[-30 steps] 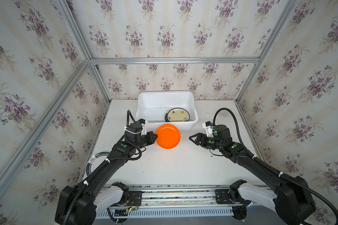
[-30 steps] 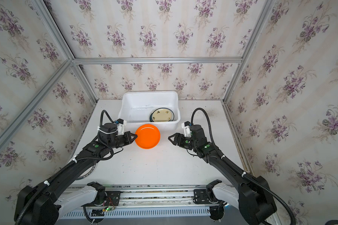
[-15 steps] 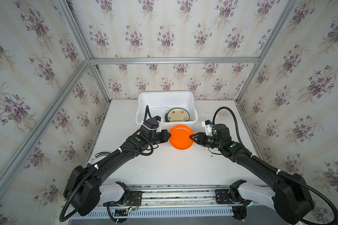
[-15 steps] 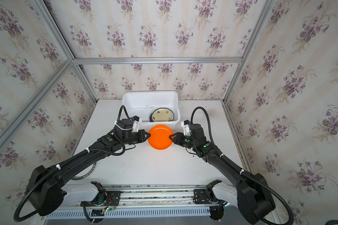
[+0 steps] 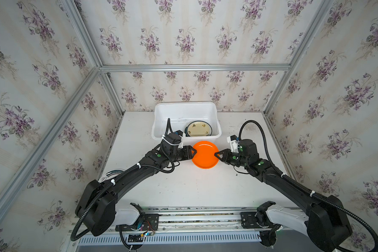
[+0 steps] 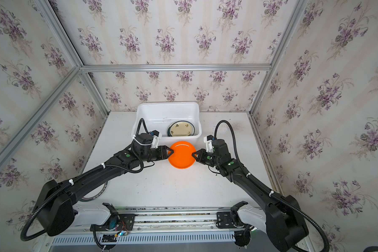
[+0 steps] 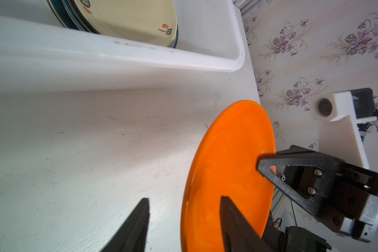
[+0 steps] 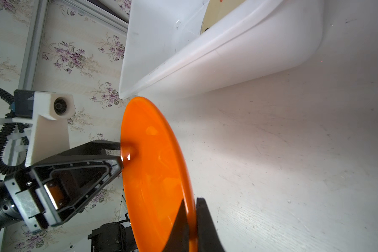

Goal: Place the plates into the plastic bin on the countertop
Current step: Place the plate in the plastic bin.

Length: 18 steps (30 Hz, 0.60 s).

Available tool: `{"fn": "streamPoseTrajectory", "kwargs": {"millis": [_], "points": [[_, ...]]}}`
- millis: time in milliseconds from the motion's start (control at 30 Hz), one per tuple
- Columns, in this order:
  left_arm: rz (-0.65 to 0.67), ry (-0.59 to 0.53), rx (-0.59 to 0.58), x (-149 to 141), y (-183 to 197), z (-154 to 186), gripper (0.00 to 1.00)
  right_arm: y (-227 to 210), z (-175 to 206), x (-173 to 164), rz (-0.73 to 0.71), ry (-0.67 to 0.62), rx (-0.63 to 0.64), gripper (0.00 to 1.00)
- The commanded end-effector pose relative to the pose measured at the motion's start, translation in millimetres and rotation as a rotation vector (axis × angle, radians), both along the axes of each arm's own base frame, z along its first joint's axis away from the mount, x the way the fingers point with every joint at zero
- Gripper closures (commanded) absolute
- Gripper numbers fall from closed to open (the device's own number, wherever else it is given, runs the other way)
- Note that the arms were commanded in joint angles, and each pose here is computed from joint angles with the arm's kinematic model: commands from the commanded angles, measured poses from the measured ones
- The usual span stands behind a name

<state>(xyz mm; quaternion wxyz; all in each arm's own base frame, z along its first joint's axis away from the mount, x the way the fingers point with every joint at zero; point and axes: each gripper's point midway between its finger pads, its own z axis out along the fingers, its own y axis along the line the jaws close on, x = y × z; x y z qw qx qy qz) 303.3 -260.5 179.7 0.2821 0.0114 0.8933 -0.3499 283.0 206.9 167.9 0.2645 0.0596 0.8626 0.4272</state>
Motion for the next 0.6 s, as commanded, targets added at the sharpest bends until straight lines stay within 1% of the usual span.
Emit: {"fn": "streamPoseTrajectory", "kwargs": {"millis": [0, 267, 367, 400, 567], "points": [[0.033, -0.064, -0.001, 8, 4, 13, 0.01, -3, 18, 7, -0.023, -0.059, -0.013, 1.00], [0.104, -0.102, 0.020, 12, 34, 17, 0.01, -18, 30, 11, -0.062, -0.071, -0.129, 1.00], [0.123, -0.084, 0.027, 15, 45, 10, 0.01, -19, 39, 15, -0.067, -0.087, -0.145, 1.00], [0.130, -0.105, 0.009, 13, 50, 20, 0.01, -20, 42, 16, -0.071, -0.092, -0.150, 1.00], [0.152, -0.126, 0.006, 12, 64, 25, 0.01, -20, 52, 26, -0.078, -0.112, -0.176, 1.00]]}}
